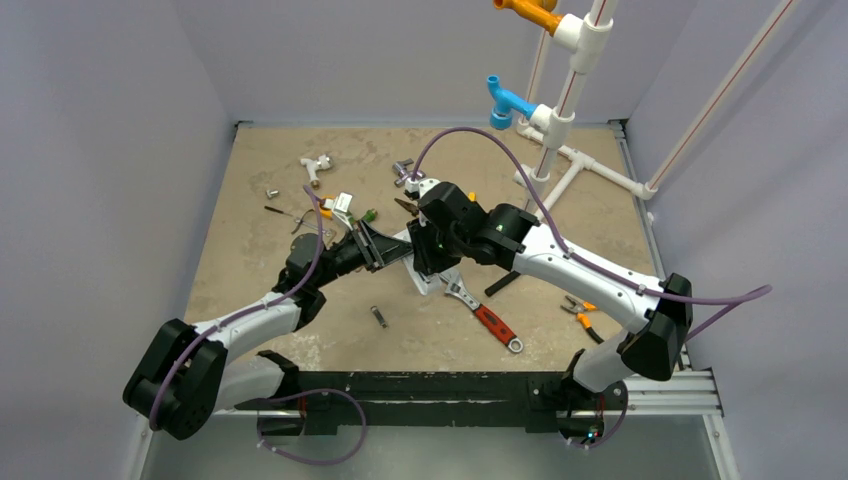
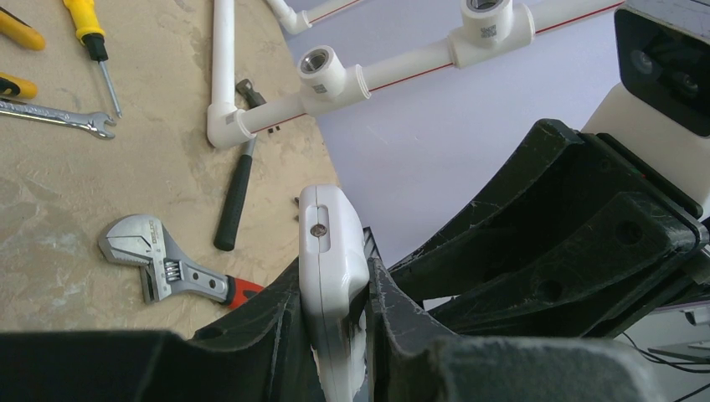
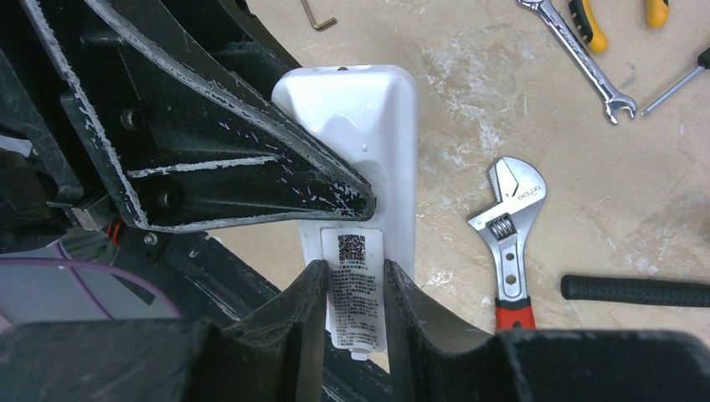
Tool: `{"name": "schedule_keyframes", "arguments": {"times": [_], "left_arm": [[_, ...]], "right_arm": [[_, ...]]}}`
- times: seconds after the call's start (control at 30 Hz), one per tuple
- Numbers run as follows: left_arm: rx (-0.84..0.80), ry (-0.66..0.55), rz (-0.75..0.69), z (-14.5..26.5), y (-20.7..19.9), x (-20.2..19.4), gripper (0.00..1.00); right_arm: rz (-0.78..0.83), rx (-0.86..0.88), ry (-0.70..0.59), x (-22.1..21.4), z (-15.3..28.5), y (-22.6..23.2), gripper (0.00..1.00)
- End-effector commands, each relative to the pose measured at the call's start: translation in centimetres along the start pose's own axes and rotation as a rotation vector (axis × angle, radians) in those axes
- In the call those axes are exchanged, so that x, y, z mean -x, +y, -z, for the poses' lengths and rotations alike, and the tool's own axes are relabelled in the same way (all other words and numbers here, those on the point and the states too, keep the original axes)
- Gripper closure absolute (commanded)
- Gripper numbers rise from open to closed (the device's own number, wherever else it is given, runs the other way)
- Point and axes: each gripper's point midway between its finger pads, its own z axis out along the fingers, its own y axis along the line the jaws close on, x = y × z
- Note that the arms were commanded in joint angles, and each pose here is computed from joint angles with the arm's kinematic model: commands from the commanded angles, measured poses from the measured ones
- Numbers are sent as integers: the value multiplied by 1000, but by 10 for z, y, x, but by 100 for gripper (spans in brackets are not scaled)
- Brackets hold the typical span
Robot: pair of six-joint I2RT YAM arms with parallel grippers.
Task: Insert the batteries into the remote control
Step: Load the battery cover into the remote control.
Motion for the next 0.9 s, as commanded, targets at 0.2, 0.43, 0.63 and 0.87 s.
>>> {"name": "schedule_keyframes", "arguments": {"times": [0.2, 0.43, 0.63, 0.87], "left_arm": [[-127, -13, 1, -1, -31, 5, 100], [-148, -12, 34, -4, -29, 4, 100], [-153, -9, 52, -6, -26, 4, 100], [-143, -8, 48, -6, -25, 3, 100]], "right_arm": [[-38, 8, -69, 23, 0, 6, 69], [-37, 10, -71, 23, 1, 6, 66], [-32, 2, -80, 24, 4, 5, 64], [-30, 19, -108, 29, 10, 7, 58]]}}
